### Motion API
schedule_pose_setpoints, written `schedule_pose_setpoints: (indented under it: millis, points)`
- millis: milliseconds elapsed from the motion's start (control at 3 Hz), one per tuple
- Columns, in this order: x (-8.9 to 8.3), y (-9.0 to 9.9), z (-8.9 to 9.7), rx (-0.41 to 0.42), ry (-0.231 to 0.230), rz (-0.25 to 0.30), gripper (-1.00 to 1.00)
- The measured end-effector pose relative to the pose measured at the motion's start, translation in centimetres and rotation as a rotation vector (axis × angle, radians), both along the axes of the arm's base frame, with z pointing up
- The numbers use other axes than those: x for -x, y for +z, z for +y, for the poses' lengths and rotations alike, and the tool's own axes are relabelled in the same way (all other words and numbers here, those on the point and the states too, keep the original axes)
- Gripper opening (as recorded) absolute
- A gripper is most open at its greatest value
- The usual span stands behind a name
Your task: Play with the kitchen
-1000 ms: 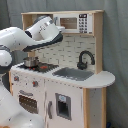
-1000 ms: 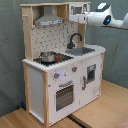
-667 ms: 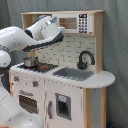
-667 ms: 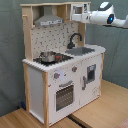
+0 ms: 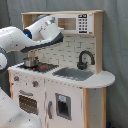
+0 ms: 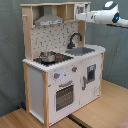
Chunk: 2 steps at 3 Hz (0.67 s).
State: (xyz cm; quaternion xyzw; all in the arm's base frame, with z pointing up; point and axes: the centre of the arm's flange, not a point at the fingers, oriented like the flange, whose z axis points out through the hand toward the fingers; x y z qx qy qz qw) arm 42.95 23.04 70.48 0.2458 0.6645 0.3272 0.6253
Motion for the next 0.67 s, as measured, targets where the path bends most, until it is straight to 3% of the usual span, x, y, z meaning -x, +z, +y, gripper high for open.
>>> schedule_pose_setpoints:
  millis: [667]
  points:
    - [2.9,0.3,0.0,-0.029,0.007,-0.01,-1.0]
